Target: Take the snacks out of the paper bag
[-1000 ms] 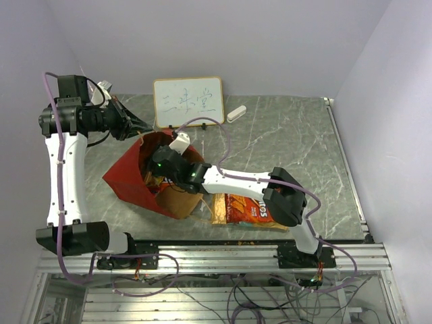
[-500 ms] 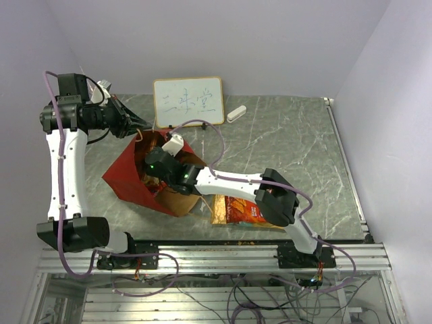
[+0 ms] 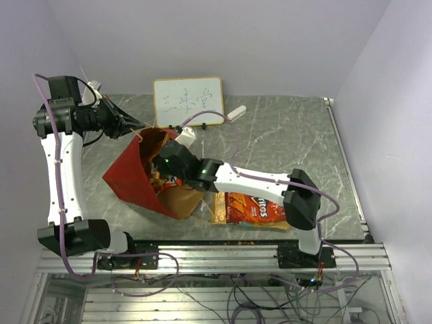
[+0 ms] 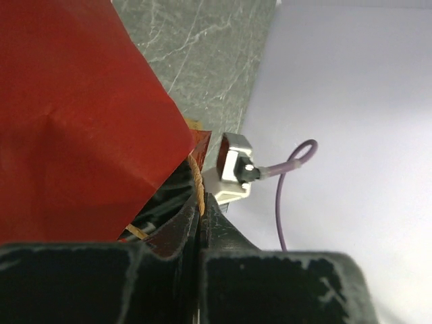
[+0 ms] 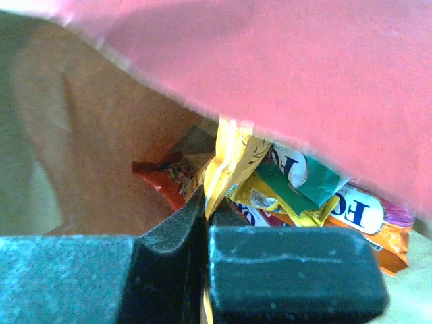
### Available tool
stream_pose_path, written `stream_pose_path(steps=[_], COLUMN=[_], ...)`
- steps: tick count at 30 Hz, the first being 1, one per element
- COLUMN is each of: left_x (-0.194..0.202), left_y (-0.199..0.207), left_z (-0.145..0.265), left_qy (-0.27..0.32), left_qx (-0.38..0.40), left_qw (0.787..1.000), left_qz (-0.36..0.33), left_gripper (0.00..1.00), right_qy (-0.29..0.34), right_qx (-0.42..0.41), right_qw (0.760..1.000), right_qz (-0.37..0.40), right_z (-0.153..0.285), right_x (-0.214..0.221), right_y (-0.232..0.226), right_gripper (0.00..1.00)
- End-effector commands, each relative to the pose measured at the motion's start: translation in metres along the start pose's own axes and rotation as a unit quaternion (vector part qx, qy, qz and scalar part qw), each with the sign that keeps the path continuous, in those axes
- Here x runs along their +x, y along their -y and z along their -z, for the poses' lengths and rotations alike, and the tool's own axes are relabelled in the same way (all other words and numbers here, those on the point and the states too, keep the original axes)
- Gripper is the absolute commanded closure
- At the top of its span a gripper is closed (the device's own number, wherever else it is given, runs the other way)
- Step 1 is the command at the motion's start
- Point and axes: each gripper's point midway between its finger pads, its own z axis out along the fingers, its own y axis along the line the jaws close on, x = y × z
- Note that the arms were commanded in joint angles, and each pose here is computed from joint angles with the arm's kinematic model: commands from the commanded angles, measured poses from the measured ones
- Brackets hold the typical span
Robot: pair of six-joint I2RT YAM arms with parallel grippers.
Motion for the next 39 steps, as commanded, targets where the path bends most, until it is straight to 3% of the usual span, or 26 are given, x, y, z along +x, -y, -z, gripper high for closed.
stream_pose_path(steps=[1, 10, 26, 32, 39], left_x=[-0.013, -0.022, -0.043, -0.05, -0.054], left_y=[0.005, 0.0, -0.014, -0.011, -0.009], left_z=[0.008, 0.005, 0.002, 0.0, -0.002], left_qy=[0.047, 0.073, 0.107, 0.11, 0.114], left_qx=[0.011, 0.011, -0.031, -0.028, -0.025], left_qw=[0.999, 0.997, 0.994, 0.993, 0.993], left_qz=[0.005, 0.018, -0.007, -0.01, -0.008], left_gripper=[0.93, 0.93, 0.93, 0.93, 0.93], right_qy=[0.015, -0.002, -0.083, -0.086, -0.05], right_qx=[-0.024, -0.081, -0.231, -0.167, -0.026], right_qw=[1.0, 0.997, 0.965, 0.97, 0.978], right_qz=[0.003, 0.019, 0.092, 0.154, 0.2], right_z=[0.027, 0.063, 0.206, 0.244, 0.278], right_x=[-0.041, -0.095, -0.132, -0.143, -0.153], right_y=[-0.016, -0.04, -0.071, -0.028, 0.059], right_gripper=[1.0, 1.0, 1.0, 1.0, 1.0])
